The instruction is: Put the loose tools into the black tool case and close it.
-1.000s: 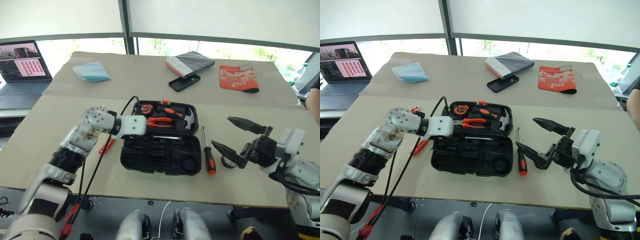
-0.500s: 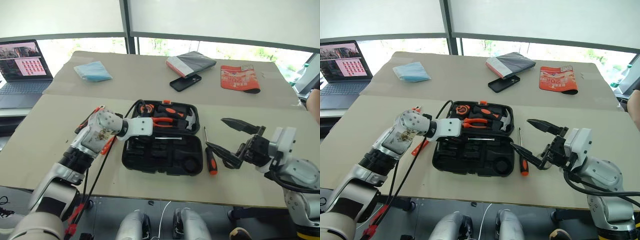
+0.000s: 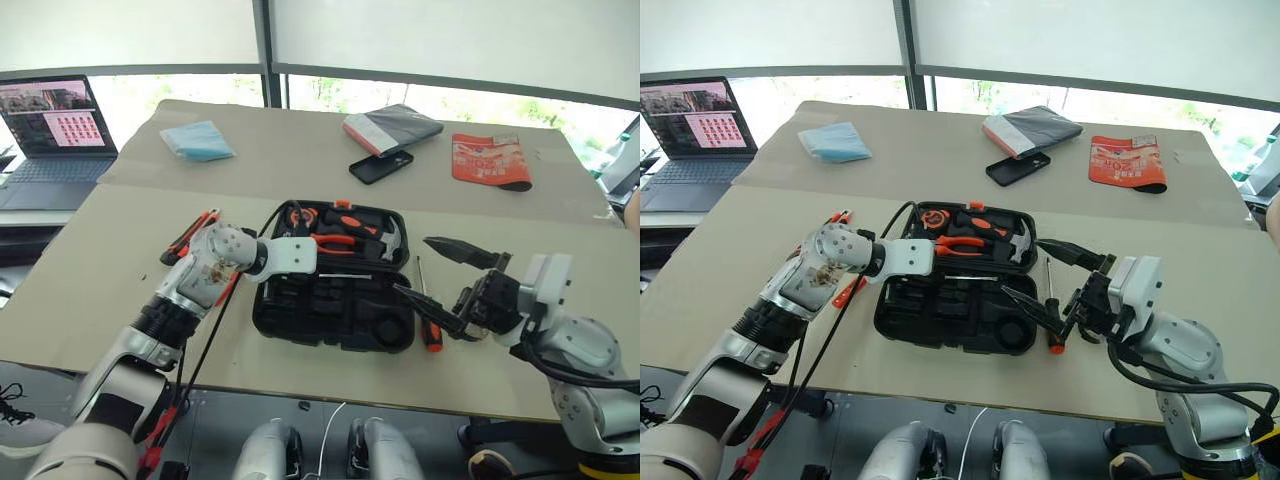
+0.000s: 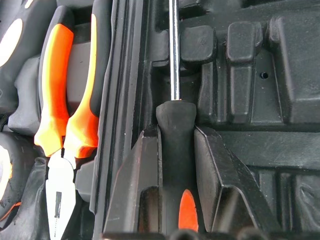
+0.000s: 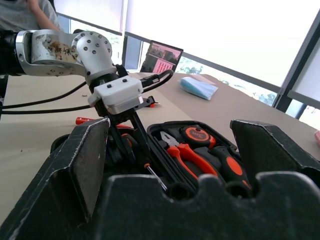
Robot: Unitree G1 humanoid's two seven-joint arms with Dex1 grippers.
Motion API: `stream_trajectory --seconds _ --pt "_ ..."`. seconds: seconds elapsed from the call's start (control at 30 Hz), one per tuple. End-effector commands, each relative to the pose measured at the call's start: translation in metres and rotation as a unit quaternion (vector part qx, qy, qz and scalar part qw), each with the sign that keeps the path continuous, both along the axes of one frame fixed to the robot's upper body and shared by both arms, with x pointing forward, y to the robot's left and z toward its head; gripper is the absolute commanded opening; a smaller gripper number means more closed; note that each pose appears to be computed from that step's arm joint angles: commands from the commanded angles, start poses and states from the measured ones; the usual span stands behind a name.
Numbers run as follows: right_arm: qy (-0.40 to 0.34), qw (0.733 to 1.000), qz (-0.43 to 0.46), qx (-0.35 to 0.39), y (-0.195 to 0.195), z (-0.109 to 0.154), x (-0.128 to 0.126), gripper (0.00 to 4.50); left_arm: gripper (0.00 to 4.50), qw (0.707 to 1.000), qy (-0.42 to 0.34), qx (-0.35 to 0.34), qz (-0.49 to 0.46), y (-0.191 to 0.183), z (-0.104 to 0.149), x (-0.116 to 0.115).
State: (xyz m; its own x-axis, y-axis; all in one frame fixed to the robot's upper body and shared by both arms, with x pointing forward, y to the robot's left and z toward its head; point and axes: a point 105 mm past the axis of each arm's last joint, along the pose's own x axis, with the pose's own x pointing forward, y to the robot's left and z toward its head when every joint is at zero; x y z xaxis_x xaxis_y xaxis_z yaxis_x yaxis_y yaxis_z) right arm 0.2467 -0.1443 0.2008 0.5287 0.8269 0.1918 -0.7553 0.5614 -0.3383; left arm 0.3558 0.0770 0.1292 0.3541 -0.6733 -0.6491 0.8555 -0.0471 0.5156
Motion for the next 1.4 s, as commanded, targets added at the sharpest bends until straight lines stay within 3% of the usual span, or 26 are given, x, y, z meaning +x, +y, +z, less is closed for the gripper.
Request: stream_trajectory --seconds 0.03,0.57,1.07,1.4 --pt "-0.017 1.000 0.007 0.006 0.004 0.009 -0.005 4.50 0.61 0.999 -0.017 -0.024 -0.026 -0.019 0.013 -0.004" --pt "-0.004 1.000 -0.005 0.002 -0.006 -0.002 -0.006 4.50 0.61 0.998 0.001 -0.059 -0.022 -0.010 0.040 -0.016" --pt "-0.002 0.999 -0.035 -0.005 -0.017 -0.006 -0.006 4.50 0.61 0.999 -0.025 0.036 -0.013 -0.009 0.005 -0.001" --pt "0.008 0.999 -0.043 -0.013 -0.025 -0.011 -0.007 4.50 0.61 0.999 -0.019 0.020 -0.019 -0.018 0.004 -0.002"
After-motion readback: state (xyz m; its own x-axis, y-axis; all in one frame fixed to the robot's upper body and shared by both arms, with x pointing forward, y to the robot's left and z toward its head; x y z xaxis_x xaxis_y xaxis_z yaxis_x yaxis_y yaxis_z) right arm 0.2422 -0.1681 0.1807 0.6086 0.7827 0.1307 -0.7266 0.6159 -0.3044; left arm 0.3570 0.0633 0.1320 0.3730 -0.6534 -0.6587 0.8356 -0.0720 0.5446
